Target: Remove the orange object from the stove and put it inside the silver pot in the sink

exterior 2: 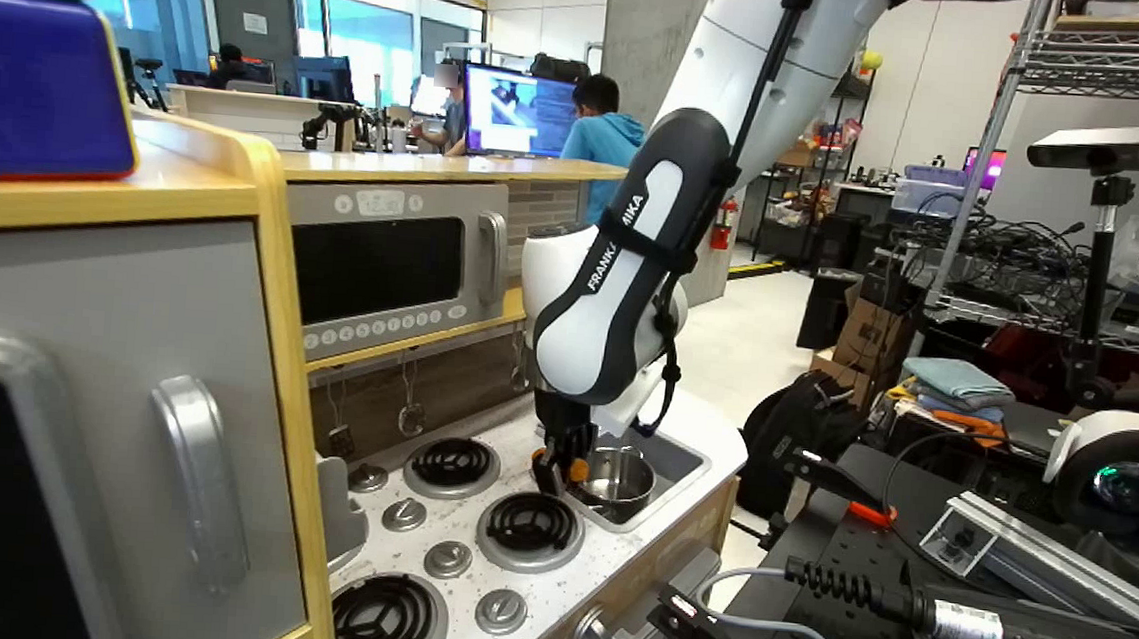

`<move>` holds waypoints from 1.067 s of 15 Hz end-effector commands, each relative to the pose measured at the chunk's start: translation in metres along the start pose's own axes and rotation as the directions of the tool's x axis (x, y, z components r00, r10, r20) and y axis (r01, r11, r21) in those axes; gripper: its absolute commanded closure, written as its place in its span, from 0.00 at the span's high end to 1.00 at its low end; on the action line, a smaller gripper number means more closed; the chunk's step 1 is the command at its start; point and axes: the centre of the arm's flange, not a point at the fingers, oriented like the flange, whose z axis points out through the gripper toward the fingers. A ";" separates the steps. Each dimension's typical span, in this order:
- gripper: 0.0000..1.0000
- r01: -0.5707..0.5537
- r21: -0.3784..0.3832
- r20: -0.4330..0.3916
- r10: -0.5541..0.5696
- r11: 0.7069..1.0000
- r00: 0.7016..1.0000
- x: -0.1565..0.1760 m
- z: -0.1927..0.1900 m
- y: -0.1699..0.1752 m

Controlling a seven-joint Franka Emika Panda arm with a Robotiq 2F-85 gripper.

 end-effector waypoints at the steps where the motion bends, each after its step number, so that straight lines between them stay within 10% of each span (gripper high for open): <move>1: 0.03 -0.113 -0.008 0.073 0.113 0.994 0.991 0.007 -0.009 0.030; 6: 0.03 -0.305 -0.081 0.186 0.315 0.949 0.931 0.007 0.011 0.079; 16: 0.03 -0.604 -0.052 0.109 0.606 0.795 0.788 0.029 0.079 0.127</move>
